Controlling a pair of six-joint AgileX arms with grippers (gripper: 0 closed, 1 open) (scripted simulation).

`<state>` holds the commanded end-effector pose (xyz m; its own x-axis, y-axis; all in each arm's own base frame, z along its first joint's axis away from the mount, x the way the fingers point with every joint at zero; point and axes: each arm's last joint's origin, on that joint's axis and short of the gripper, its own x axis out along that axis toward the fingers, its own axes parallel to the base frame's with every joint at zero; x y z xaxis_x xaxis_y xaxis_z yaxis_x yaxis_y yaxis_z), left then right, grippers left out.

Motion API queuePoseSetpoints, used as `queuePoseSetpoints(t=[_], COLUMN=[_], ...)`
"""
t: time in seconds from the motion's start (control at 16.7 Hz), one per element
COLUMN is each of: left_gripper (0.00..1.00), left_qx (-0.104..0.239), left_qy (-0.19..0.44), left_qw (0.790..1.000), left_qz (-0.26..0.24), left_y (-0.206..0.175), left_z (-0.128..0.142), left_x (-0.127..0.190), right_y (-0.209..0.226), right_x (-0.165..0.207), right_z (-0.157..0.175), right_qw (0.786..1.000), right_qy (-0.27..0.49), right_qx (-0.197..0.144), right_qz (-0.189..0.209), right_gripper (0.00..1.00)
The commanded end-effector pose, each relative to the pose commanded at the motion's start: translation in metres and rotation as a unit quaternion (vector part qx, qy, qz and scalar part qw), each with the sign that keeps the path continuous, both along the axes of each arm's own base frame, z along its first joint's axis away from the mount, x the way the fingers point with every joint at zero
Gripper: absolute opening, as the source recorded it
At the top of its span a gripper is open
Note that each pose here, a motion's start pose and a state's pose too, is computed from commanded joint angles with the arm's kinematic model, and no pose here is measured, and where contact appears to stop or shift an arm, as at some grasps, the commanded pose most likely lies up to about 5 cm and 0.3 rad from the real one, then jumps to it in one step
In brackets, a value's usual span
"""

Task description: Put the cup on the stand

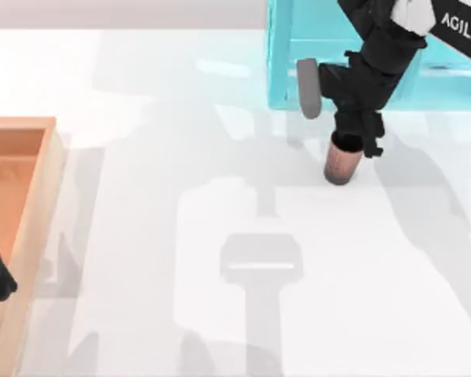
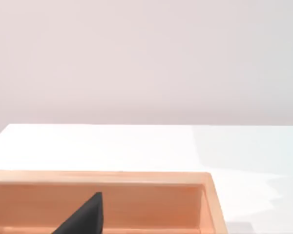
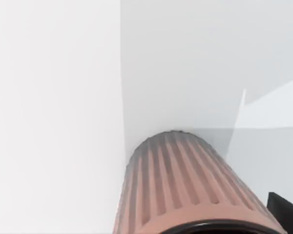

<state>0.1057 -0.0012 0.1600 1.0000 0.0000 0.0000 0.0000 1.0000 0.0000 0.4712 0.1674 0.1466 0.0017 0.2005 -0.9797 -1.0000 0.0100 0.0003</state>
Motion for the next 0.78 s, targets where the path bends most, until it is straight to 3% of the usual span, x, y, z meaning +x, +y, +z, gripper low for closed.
queuePoseSetpoints(t=[0.48, 0.6, 0.78], left_gripper=[1.0, 1.0, 1.0], left_qx=[0.0, 0.0, 0.0], left_qy=[0.0, 0.0, 0.0], left_qw=[1.0, 1.0, 1.0], left_qz=[0.0, 0.0, 0.0], left_y=[0.0, 0.0, 0.0], left_z=[0.0, 0.0, 0.0], left_x=[0.0, 0.0, 0.0], right_y=[-0.006, -0.026, -0.076], right_x=[0.0, 0.0, -0.01], right_z=[0.002, 0.009, 0.031], right_qw=[1.0, 0.999, 0.991], right_qy=[0.001, 0.003, 0.004], right_qx=[-0.002, -0.01, -0.018], right_qz=[-0.01, -0.046, -0.134], right_gripper=[0.0, 0.0, 0.0])
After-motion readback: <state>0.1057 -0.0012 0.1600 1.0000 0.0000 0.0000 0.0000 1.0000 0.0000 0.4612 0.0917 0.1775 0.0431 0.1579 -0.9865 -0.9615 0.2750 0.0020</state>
